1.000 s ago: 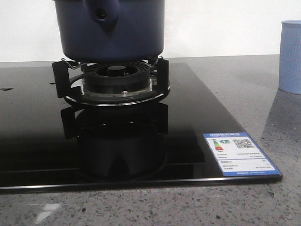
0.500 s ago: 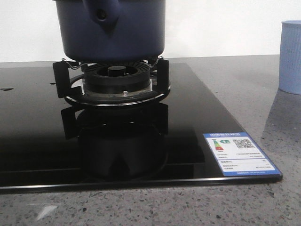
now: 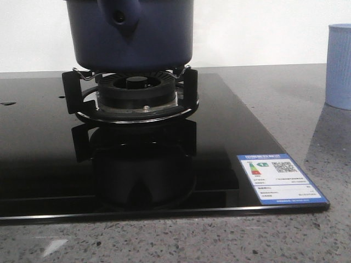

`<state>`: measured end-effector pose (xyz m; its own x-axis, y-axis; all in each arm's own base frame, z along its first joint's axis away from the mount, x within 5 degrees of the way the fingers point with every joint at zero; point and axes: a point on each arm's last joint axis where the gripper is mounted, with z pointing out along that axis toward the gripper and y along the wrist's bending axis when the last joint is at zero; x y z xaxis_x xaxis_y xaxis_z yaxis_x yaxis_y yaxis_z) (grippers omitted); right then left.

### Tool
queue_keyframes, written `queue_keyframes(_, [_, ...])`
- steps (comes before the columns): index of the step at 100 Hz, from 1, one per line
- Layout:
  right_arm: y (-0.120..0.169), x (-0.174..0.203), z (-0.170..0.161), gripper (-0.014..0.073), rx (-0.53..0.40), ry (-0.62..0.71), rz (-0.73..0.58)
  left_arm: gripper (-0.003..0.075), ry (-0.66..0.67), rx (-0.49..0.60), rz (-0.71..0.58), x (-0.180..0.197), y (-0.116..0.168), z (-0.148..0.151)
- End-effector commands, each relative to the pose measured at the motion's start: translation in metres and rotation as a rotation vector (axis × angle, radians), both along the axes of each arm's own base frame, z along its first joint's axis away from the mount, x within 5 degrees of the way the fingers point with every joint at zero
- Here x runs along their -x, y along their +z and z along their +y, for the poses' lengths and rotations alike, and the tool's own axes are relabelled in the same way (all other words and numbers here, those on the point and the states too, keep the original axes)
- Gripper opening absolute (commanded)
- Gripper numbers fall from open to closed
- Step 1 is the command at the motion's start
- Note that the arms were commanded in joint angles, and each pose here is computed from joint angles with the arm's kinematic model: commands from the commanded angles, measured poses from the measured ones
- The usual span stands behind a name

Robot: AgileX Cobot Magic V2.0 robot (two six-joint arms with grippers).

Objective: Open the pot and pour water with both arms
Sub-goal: 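Reach the right gripper to the light blue cup and grasp it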

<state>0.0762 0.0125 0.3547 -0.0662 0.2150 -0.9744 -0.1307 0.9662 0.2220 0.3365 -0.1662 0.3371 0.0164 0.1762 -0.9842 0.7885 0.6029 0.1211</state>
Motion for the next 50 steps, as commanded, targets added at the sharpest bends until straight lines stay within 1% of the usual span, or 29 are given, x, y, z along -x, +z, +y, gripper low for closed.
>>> queue_keyframes(1, [0.016, -0.001, -0.004, 0.0542, 0.064, -0.045, -0.099, 0.0206, -0.003, 0.080, -0.086, 0.008, 0.038, 0.000])
queue_keyframes(7, [0.015, -0.001, -0.006, 0.0542, 0.133, -0.064, -0.102, 0.0206, -0.003, 0.095, -0.110, 0.011, 0.049, 0.001])
queue_keyframes(10, [0.015, -0.002, -0.007, 0.0542, 0.191, -0.079, -0.103, 0.0206, -0.003, 0.101, -0.121, 0.014, 0.054, 0.002])
queue_keyframes(14, [0.015, -0.002, -0.008, 0.0542, 0.233, -0.090, -0.103, 0.0206, -0.003, 0.111, -0.130, 0.017, 0.059, 0.003])
queue_keyframes(18, [0.015, -0.003, -0.010, 0.0542, 0.305, -0.109, -0.105, 0.0206, 0.001, 0.121, -0.138, 0.021, 0.065, 0.005])
queue_keyframes(25, [0.014, -0.005, -0.011, 0.0542, 0.372, -0.125, -0.104, 0.0206, 0.002, 0.131, -0.155, 0.027, 0.073, 0.007])
queue_keyframes(33, [0.013, -0.009, -0.012, 0.0542, 0.409, -0.132, -0.093, 0.0207, 0.001, 0.141, -0.180, 0.035, 0.083, 0.010])
queue_keyframes(50, [0.008, -0.023, -0.012, 0.0542, 0.413, -0.119, -0.033, 0.0207, -0.002, 0.195, -0.203, 0.055, 0.104, 0.017])
